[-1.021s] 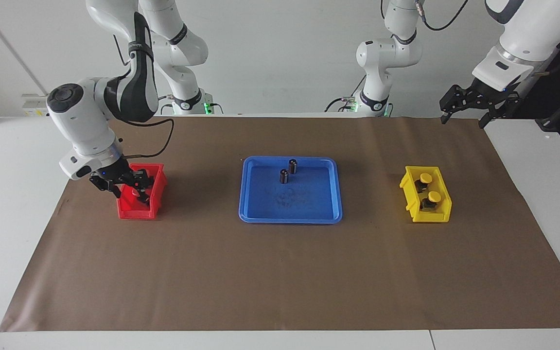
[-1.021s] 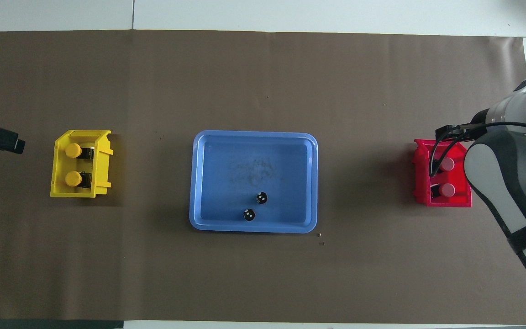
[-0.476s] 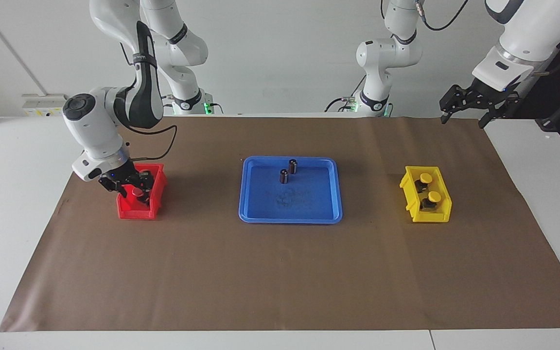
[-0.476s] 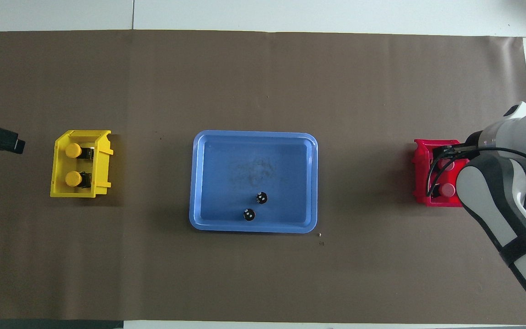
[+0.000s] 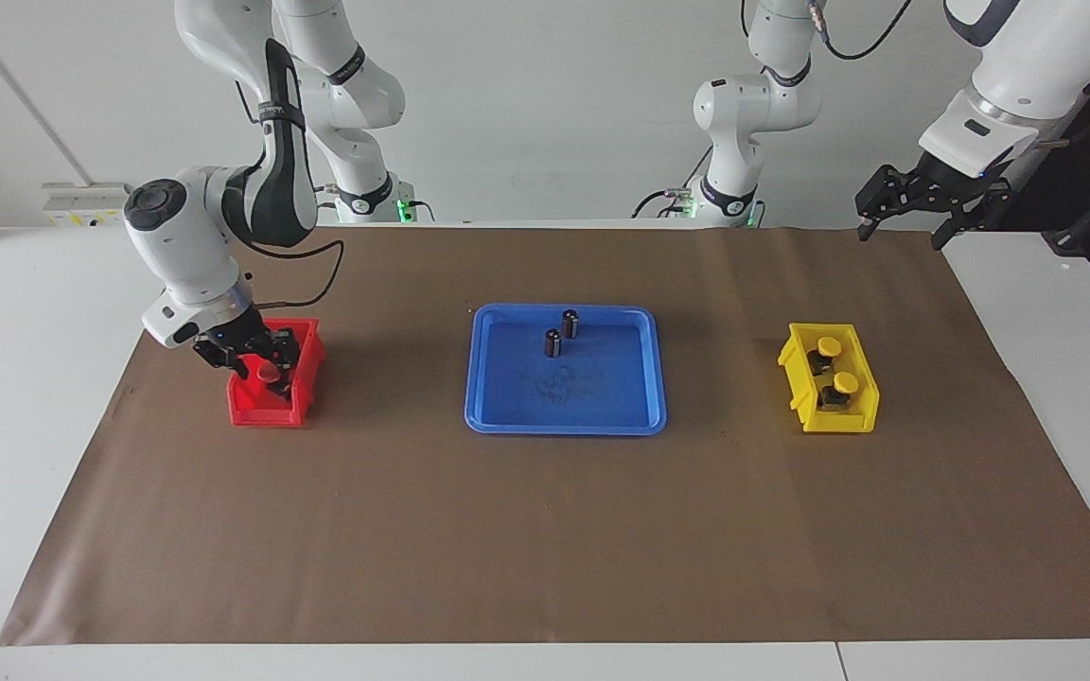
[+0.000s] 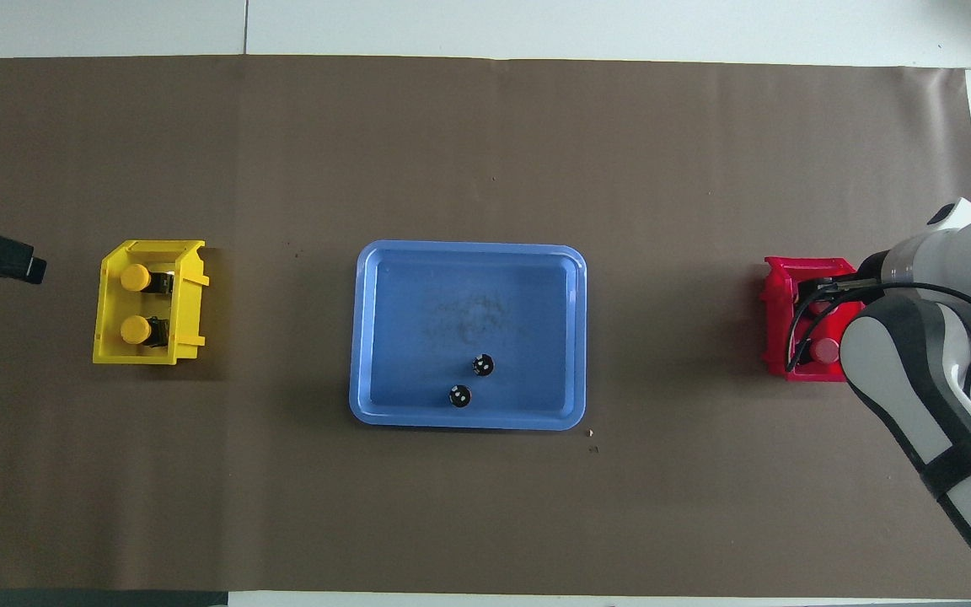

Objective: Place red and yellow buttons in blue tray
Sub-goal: 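Grasp the red button with the right gripper and lift it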

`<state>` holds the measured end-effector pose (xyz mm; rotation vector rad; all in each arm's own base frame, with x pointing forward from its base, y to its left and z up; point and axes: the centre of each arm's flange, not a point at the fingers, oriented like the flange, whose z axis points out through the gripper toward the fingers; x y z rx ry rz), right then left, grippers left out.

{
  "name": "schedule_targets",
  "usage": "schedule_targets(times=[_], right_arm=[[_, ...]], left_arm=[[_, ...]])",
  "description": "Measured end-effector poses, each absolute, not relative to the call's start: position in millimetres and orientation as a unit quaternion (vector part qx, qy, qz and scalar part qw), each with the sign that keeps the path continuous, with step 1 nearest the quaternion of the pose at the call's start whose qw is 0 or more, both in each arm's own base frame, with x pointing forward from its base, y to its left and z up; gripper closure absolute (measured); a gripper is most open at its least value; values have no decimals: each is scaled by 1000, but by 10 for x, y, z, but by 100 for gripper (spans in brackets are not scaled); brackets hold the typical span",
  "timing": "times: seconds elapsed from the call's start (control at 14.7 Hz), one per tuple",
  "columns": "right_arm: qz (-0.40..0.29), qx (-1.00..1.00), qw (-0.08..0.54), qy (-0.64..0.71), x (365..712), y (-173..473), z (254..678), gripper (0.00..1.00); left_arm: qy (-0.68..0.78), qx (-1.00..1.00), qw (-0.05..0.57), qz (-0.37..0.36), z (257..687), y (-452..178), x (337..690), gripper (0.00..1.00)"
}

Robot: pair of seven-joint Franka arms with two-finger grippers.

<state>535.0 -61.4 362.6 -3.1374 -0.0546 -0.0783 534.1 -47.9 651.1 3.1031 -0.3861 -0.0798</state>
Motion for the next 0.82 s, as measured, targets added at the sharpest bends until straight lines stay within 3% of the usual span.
schedule_targets(times=[0.54,0.82], right_arm=[[-29,-999,1,-13,5249,-660,3544,37],[-33,-999,0,-21,5221,-665,3503,43]], left_arm=[[-120,992,7,-32,6489,-443,5331,0],[-112,993,7,-33,6475,-360,5336,0]])
